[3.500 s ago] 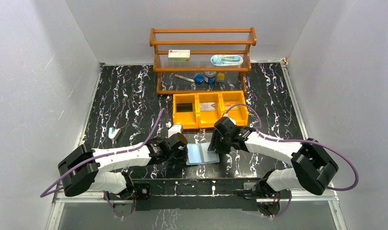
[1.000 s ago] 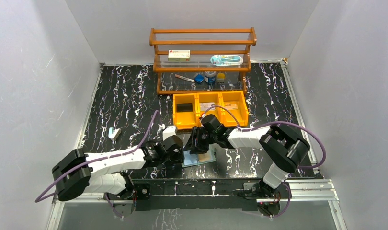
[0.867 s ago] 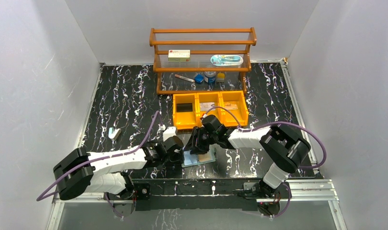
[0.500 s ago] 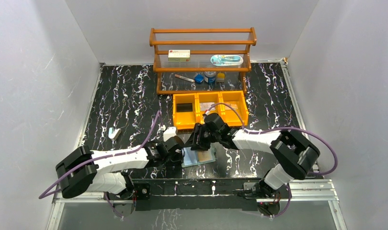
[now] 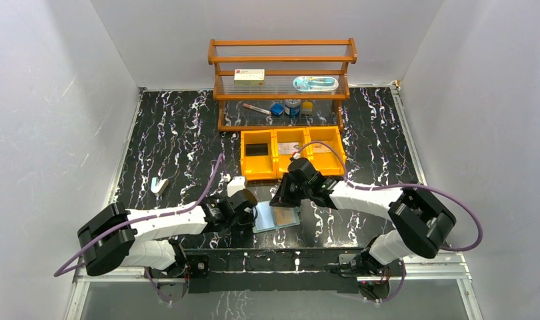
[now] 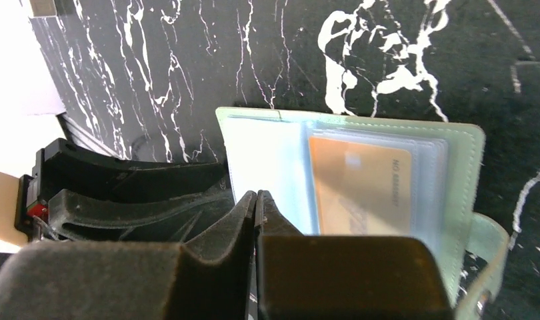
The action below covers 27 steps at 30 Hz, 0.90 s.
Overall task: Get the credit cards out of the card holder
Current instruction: Remove the credit card from the card holder.
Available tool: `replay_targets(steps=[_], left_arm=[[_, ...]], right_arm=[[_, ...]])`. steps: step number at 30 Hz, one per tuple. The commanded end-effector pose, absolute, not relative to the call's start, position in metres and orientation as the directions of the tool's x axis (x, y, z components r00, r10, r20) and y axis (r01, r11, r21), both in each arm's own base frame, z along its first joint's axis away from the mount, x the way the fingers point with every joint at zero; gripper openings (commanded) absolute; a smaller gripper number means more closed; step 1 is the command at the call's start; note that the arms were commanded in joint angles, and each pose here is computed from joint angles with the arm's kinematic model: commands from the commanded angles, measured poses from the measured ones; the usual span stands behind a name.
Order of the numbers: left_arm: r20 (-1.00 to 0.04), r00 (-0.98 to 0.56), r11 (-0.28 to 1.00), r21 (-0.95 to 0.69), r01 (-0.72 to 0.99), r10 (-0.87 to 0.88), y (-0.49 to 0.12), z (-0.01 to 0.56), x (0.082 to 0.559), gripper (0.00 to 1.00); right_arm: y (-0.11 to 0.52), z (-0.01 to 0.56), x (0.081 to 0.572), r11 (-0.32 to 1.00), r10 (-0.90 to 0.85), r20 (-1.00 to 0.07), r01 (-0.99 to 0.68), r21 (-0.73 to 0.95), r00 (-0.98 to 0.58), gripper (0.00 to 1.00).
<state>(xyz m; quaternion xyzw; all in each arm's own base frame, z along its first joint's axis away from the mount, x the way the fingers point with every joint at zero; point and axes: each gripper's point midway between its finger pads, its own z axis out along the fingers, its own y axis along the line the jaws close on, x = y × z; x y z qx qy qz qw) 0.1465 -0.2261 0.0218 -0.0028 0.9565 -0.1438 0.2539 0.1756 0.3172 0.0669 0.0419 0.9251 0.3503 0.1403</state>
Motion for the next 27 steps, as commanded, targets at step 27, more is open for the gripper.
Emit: replay_targets(steps=[27], left_arm=[[-0.570,-0.817,0.847,-0.473,0.241,-0.086,-0.297,0.093,0.173,0.48]], right_arm=[[0.264,0.076,0.199,0.855,0.239,-0.392,0.002,0.518,-0.888,0.34]])
